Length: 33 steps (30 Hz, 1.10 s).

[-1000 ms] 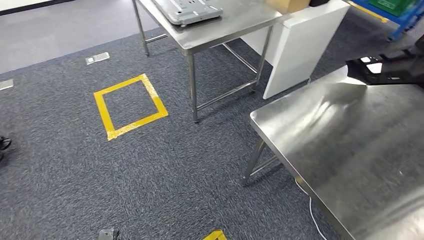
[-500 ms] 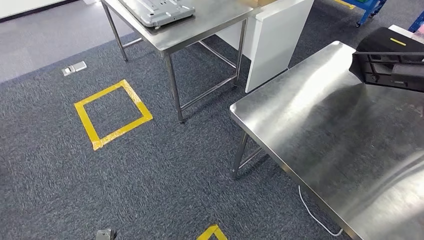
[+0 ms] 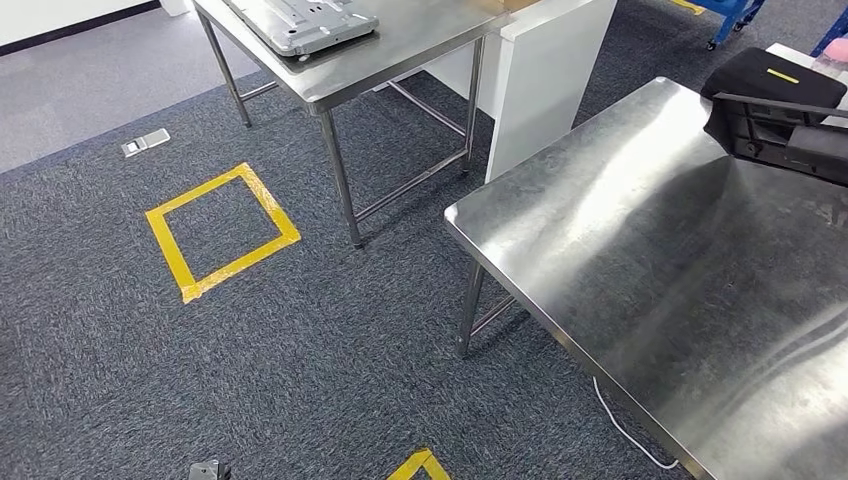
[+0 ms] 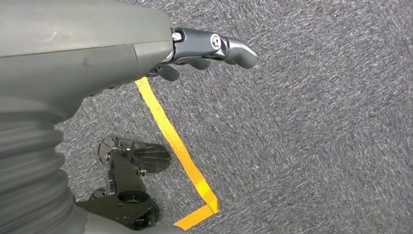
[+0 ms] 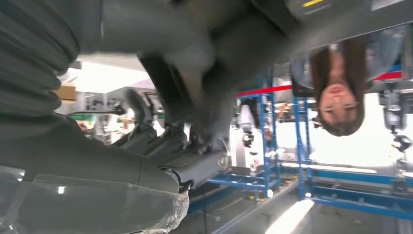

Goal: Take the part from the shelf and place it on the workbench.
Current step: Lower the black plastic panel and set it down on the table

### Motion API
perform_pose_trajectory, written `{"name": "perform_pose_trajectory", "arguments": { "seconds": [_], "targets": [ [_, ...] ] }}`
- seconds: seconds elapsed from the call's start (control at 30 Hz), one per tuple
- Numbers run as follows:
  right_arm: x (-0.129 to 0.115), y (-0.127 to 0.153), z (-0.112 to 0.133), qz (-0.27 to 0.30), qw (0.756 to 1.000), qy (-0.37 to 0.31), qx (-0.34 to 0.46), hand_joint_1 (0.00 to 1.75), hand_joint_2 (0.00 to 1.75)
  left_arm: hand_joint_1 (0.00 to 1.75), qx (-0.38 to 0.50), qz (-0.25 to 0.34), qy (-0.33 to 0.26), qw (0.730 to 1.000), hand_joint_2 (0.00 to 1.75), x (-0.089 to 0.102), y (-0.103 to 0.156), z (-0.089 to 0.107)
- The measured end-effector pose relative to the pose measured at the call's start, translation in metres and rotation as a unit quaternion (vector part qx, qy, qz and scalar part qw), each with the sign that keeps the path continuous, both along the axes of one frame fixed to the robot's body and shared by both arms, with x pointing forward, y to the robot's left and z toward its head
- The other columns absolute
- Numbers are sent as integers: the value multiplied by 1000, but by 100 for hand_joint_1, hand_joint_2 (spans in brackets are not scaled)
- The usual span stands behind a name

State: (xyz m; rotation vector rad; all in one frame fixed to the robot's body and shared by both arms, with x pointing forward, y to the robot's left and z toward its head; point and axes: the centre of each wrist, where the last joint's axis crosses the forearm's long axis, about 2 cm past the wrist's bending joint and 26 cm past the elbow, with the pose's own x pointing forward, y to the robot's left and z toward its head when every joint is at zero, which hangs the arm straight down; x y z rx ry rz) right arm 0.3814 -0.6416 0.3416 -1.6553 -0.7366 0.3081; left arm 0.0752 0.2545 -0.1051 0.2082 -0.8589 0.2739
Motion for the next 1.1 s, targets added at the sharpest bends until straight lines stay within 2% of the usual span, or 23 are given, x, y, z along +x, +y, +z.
{"name": "perform_pose_trajectory", "arguments": {
  "seconds": [0.1,0.37,0.77,0.97,1.1],
  "targets": [
    [-2,-1,-4,-14,1000,14,11,0,0,0,-1,0,7,1000,0,0,0,0],
    [-2,-1,-11,-42,997,58,28,0,0,0,-10,1,33,999,0,1,0,0],
    [-3,-2,-19,-72,984,145,74,0,0,0,-19,-3,37,999,0,1,-2,0],
    [-3,-2,-19,-80,981,162,78,0,0,0,-27,-4,39,999,0,1,-6,0],
    [-3,-2,-19,-90,975,181,90,0,175,0,-31,-5,42,999,0,1,-8,1]
  ]
}}
